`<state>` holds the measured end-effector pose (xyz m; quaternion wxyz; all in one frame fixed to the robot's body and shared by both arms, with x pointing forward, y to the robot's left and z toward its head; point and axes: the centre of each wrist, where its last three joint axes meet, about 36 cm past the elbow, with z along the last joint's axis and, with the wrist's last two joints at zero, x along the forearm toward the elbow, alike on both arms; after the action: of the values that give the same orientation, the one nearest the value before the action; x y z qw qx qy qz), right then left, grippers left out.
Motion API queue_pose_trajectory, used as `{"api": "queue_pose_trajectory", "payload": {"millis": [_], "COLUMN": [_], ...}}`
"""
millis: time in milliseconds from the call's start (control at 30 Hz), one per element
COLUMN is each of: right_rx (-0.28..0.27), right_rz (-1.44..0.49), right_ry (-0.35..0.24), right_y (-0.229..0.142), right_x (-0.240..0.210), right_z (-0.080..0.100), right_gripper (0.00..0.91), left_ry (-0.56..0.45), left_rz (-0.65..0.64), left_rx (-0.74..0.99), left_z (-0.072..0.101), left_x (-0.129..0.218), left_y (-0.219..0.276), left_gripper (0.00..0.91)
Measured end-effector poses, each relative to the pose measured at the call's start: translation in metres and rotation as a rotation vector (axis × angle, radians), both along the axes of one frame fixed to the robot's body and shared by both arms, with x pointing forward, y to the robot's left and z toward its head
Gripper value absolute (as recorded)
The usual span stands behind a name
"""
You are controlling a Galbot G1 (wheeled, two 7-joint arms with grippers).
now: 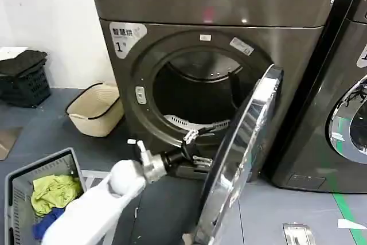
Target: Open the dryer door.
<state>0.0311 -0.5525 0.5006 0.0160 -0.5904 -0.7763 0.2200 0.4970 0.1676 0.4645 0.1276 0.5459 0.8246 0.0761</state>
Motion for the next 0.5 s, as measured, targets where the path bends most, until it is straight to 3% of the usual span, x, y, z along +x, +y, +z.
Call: {"api": "queue_pose_trajectory", "payload": {"millis": [500], "right_rx": [-0.062], "right_rz": [-0.254], "right_ry": [0.095], "right_y": [-0.035], "right_x": [-0.091], "right_z": [-0.002], "right_gripper": [0.907], "left_ry": [0.025], "left_rz": [-0.139], "left_rx": [0.012], "left_z": [-0.019], "left_x": [0.004], "left_y": [-0.076], "left_gripper": [0.907]}}
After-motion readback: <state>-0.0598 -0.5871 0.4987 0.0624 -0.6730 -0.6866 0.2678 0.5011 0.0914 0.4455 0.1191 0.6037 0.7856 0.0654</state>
